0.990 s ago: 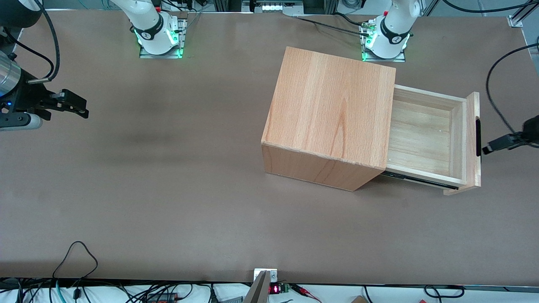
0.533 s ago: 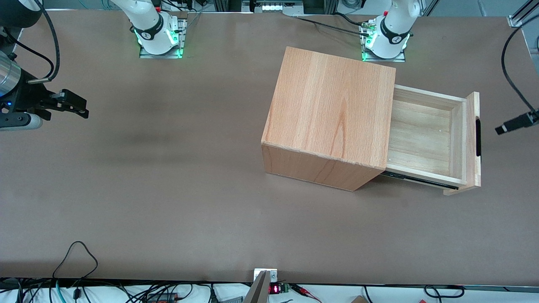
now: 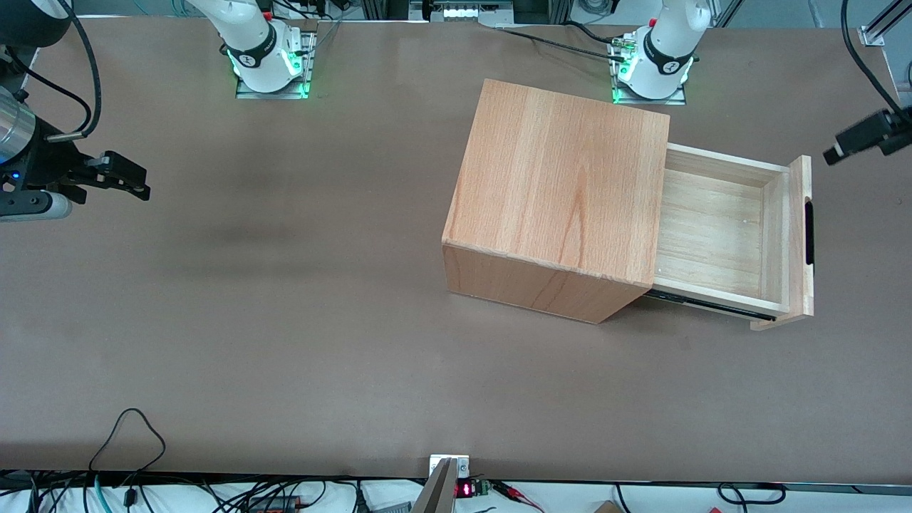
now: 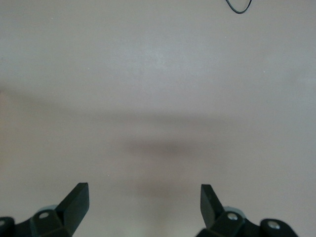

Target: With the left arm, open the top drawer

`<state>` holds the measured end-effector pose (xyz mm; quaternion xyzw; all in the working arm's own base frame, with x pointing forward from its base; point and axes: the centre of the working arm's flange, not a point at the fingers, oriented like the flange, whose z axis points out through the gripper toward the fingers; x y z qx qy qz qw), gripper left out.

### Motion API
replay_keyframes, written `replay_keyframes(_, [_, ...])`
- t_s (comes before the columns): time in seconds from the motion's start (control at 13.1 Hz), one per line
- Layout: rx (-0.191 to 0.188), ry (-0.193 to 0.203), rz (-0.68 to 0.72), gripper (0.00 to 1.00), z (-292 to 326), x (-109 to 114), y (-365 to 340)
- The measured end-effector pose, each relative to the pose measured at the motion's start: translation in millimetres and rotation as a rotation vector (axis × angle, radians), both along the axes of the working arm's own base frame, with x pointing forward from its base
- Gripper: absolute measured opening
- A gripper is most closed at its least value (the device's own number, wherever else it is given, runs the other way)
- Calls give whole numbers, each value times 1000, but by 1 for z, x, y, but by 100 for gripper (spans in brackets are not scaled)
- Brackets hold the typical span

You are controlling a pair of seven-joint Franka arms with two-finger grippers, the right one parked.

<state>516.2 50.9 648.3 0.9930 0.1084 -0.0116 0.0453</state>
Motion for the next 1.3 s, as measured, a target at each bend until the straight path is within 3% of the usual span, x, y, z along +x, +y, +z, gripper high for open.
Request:
replay_keyframes(0.23, [1, -11, -23, 100, 16, -14, -18])
replay_keyframes(0.61, [1, -14, -15, 100, -18, -3, -18])
replay_keyframes(1.3, [3, -27, -19, 100, -18, -1, -20])
